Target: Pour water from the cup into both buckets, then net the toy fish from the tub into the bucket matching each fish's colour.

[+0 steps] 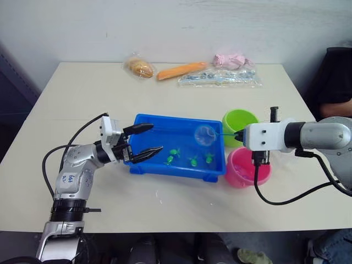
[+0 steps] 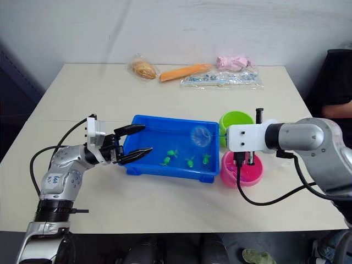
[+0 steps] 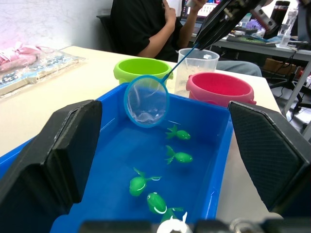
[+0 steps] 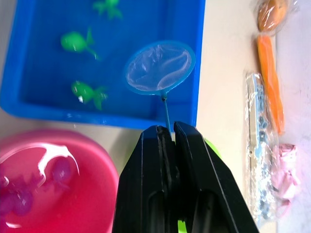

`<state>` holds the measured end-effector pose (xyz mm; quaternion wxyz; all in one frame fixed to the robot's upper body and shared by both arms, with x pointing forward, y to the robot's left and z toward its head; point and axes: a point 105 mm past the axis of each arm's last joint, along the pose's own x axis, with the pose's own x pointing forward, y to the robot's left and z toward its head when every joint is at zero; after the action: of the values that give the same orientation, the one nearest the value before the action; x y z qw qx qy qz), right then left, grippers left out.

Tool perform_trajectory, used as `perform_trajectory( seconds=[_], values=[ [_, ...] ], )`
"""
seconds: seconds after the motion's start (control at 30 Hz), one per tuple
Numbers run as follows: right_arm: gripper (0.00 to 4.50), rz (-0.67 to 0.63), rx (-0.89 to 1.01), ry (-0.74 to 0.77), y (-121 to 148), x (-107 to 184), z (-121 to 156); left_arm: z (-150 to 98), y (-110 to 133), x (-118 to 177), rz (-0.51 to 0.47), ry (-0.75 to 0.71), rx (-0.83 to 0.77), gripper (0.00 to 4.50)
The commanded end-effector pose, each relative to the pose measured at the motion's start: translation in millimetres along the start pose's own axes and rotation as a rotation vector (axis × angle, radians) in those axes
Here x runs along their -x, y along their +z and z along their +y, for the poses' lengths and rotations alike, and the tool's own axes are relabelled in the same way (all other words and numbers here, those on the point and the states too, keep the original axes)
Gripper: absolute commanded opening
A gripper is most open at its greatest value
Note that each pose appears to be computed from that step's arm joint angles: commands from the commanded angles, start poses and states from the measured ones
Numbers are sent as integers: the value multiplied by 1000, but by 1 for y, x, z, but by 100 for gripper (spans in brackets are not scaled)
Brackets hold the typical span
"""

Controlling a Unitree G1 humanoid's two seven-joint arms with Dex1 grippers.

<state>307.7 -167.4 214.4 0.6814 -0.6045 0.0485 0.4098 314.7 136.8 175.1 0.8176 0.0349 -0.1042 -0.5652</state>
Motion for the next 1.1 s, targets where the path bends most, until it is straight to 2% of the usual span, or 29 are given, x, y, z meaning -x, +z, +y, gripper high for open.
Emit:
perform_trajectory(
  seconds=[0.03, 0.13, 0.47, 0.6, 0.73, 0.83, 1.1],
  values=[
    [0, 17, 62, -20, 2, 4, -10, 1, 10, -5, -26, -22, -35, 447],
    [0, 35, 85, 29, 0, 2, -8, 2, 12, -6, -22, -35, -44, 447],
    [0, 84, 86, 147, 7, -12, 0, -4, 3, 1, 76, -136, -61, 447],
    [0, 89, 118, 134, 12, -17, -6, -5, 4, 2, 77, -138, -61, 447],
    [0, 80, 111, 206, 18, -18, 3, -6, 3, 3, 79, -139, -58, 447],
    [0, 48, 50, 277, 25, -15, 14, -5, 3, 5, 81, -135, -58, 447],
    [0, 43, -87, 298, 24, -5, 13, -5, 4, 7, 85, -132, -58, 447]
  ],
)
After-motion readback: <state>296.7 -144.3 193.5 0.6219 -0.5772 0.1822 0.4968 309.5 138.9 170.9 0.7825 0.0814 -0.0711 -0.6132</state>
